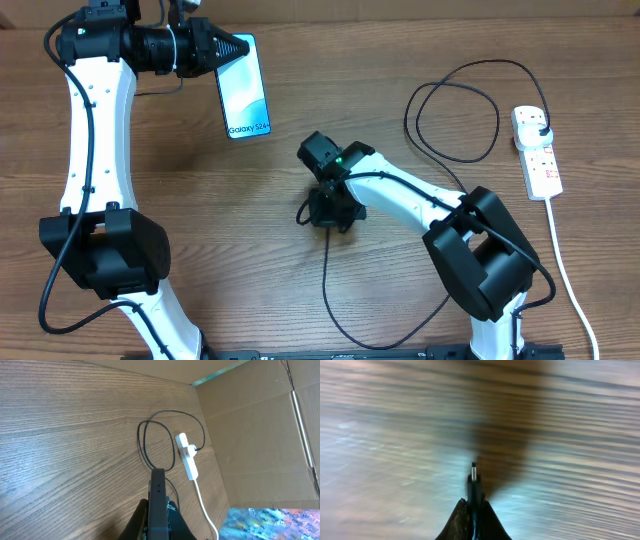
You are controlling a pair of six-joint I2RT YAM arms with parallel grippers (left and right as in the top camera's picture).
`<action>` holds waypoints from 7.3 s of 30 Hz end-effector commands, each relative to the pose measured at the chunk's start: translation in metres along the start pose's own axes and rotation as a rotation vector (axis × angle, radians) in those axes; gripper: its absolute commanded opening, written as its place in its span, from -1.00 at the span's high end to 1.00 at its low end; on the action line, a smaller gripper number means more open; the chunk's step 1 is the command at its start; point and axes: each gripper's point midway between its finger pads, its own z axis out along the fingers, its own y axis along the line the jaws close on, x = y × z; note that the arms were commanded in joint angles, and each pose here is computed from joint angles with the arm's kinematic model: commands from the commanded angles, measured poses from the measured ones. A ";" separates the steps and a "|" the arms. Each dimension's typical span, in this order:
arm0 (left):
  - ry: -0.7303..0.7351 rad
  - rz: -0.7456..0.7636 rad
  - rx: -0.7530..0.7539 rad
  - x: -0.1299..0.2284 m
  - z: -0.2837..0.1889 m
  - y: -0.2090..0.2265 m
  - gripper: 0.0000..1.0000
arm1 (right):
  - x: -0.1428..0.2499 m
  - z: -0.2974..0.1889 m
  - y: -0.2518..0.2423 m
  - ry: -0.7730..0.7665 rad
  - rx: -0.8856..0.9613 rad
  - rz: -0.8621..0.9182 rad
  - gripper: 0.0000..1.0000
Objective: Plug charger to phone and switch on socket
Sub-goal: 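Lift the cable plug with the right gripper toward the phone's bottom edge, then align the plug with the phone's charging port using the right gripper, then push the cable plug up into the phone's bottom port with the right gripper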
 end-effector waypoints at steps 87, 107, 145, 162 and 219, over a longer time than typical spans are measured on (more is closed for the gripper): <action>-0.189 0.021 0.381 -0.084 -0.007 -0.110 0.91 | -0.095 -0.299 0.087 -0.381 -1.401 -0.645 0.92; -0.180 0.051 0.383 -0.079 0.006 -0.119 0.92 | -0.099 -0.301 0.084 -0.403 -1.399 -0.643 0.92; -0.183 0.038 0.383 -0.081 0.000 -0.115 0.92 | -0.100 -0.302 0.080 -0.453 -1.387 -0.694 0.92; -0.183 0.038 0.382 -0.081 0.000 -0.115 0.91 | -0.105 -0.304 0.073 -0.471 -1.382 -0.683 0.92; -0.182 0.014 0.361 -0.078 0.015 -0.119 0.92 | -0.104 -0.304 0.073 -0.489 -1.377 -0.712 0.92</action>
